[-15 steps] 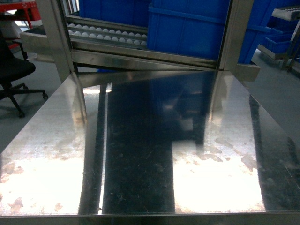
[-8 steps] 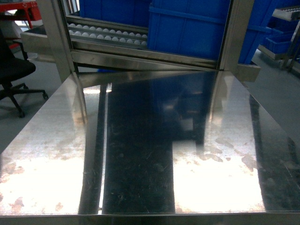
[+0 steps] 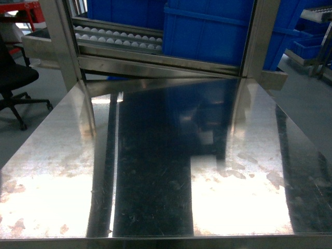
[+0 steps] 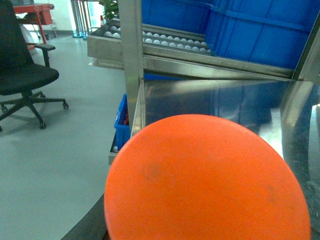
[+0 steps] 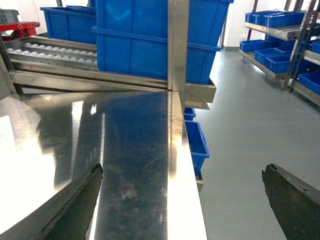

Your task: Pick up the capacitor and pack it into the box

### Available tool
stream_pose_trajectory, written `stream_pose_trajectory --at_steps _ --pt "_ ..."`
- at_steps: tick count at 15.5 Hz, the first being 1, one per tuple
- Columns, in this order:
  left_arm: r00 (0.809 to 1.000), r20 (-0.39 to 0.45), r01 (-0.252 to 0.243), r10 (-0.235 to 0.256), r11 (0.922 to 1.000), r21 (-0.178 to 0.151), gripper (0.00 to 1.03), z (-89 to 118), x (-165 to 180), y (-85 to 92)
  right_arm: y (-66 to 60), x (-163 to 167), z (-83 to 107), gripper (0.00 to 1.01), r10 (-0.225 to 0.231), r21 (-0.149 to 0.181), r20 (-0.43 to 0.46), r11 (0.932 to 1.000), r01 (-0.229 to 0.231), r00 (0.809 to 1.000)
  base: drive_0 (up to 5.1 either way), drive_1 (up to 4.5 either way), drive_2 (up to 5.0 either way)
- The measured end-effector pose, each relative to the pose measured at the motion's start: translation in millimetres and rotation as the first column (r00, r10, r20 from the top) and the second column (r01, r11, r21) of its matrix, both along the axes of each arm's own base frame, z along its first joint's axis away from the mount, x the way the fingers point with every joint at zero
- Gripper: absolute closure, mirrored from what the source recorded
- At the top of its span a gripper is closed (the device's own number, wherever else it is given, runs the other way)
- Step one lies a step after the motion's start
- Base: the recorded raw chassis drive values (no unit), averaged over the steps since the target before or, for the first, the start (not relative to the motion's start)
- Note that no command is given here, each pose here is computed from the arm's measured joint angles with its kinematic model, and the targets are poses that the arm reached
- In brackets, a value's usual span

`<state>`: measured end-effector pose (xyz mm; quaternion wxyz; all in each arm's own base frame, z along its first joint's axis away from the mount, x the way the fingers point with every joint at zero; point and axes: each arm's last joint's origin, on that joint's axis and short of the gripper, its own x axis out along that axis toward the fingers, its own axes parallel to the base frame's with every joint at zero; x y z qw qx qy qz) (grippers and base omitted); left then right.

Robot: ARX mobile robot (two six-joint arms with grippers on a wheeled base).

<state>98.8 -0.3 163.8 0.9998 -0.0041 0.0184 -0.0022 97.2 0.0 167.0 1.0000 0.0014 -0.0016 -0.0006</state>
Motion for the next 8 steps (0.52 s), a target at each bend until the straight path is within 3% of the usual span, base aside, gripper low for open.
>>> stream_pose_trajectory --at_steps 1,8 --pt "0.999 0.053 -0.007 0.007 1.0 0.002 0.59 6.0 -1.5 0.2 0.1 0.0 0.1 0.03 0.003 0.0 0.001 1.0 -0.003 1.0 0.0 0.0 0.0" --pt "0.999 0.033 -0.005 0.004 1.0 0.006 0.59 2.8 -1.2 0.3 0.0 0.0 0.0 0.03 0.001 0.0 0.0 1.0 -0.001 1.0 0.0 0.0 0.0"
